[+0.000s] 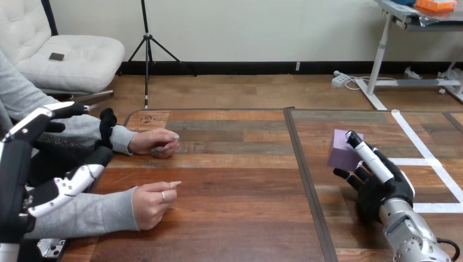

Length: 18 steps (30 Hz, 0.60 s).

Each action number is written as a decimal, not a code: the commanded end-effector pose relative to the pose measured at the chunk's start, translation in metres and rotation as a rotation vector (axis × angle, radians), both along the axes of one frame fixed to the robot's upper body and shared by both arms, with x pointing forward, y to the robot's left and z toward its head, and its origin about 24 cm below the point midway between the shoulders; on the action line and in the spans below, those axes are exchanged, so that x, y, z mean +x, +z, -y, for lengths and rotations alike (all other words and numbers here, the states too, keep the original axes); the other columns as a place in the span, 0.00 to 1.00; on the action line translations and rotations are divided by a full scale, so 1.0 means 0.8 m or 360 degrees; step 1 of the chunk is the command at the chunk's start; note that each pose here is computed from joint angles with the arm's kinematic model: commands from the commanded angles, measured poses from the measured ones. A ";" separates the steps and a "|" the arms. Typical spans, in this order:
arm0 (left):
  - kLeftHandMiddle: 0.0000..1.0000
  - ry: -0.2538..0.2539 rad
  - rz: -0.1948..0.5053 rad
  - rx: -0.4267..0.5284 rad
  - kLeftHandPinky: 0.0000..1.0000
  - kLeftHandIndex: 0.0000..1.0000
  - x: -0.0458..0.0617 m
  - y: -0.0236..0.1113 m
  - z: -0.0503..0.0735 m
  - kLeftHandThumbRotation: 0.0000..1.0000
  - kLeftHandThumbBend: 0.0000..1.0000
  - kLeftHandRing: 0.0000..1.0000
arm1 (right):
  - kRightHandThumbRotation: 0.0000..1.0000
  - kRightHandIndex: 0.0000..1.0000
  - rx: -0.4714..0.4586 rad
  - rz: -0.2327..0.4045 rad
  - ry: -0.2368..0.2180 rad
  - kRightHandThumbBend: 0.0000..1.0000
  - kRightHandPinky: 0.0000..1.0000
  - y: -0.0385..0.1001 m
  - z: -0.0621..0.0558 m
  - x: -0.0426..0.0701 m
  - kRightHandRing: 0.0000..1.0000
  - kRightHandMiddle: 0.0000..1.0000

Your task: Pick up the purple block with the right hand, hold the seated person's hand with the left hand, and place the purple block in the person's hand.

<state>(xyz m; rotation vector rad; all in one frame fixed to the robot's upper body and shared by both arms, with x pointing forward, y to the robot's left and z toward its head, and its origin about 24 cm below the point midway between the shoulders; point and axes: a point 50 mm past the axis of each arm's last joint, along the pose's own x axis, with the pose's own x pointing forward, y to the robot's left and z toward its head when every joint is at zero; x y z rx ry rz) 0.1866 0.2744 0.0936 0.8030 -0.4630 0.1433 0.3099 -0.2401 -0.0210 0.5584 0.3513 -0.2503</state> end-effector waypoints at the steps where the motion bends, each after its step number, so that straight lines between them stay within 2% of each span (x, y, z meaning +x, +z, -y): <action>1: 0.74 -0.0027 0.0139 0.0179 0.54 0.72 0.011 0.031 0.005 0.45 0.83 0.71 | 0.00 0.46 0.0017 0.0152 0.0007 0.68 0.36 0.026 -0.003 0.013 0.41 0.46; 8: 0.75 0.0021 0.0106 0.0327 0.51 0.73 0.016 0.034 0.008 0.42 0.96 0.71 | 0.00 0.46 0.0008 0.0158 0.0040 0.67 0.35 0.025 -0.004 0.011 0.40 0.46; 18: 0.78 0.0011 0.0006 0.0467 0.52 0.76 0.025 0.028 0.011 0.41 1.00 0.73 | 0.00 0.46 -0.0028 0.0173 0.0072 0.69 0.35 0.027 -0.006 0.008 0.40 0.46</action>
